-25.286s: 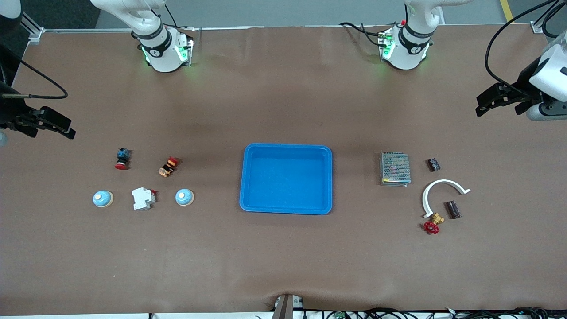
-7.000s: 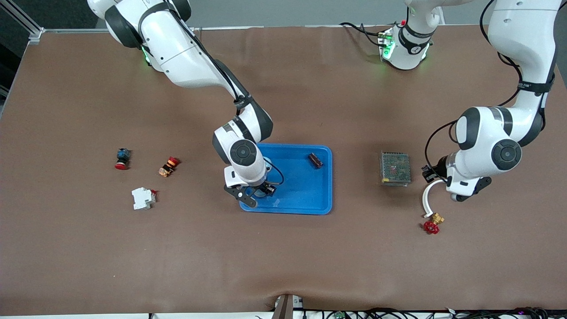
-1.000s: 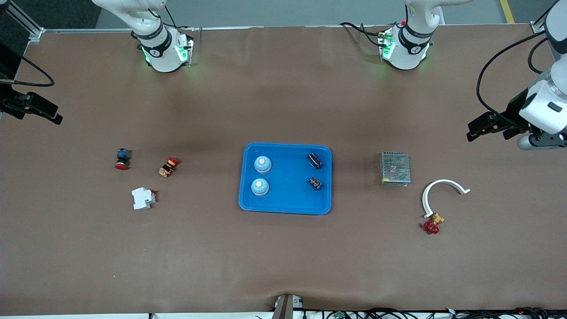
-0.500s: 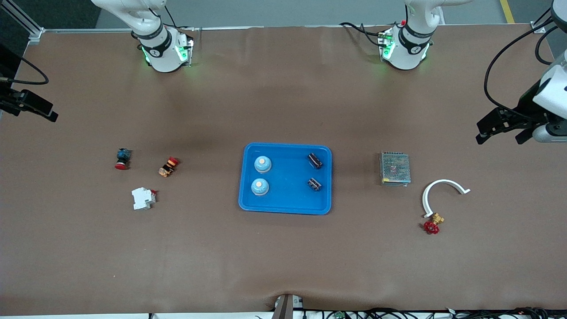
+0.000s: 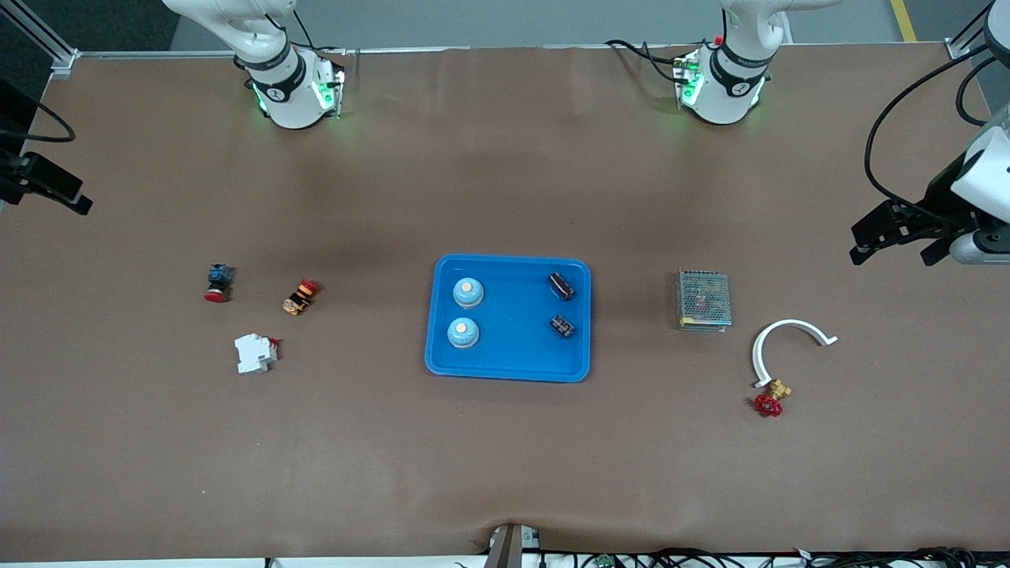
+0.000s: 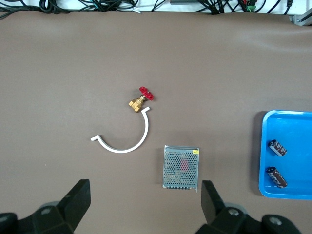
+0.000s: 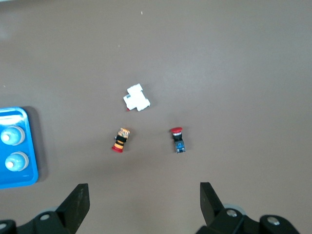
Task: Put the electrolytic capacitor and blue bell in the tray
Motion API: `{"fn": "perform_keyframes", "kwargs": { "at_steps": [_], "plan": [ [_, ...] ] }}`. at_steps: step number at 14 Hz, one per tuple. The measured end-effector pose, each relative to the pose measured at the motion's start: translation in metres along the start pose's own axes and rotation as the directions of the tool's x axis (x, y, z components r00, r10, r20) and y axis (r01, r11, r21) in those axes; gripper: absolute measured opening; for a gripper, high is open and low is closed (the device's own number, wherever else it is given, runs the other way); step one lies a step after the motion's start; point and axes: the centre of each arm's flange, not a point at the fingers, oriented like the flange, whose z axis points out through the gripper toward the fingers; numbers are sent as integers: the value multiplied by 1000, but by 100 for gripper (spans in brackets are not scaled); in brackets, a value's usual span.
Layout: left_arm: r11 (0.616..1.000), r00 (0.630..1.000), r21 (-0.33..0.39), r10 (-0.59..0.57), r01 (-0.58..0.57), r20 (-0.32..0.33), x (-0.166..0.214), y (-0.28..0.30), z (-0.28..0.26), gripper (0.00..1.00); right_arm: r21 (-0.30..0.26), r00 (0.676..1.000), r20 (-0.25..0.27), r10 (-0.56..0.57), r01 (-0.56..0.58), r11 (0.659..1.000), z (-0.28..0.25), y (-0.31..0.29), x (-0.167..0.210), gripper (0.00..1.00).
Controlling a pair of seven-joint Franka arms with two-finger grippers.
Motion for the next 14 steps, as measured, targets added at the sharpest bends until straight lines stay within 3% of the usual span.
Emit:
{"fn": "perform_keyframes", "kwargs": {
  "at_steps": [10, 14],
  "plan": [
    [1000, 1000, 1, -9, 9, 14, 1, -5, 5, 100, 1, 1000, -14, -4, 4, 1000, -3, -3, 8, 100],
    [1000, 1000, 1, -9, 9, 14, 1, -5, 5, 100, 4, 999, -47, -8, 8, 1000, -7, -5, 12, 100]
  ]
}}
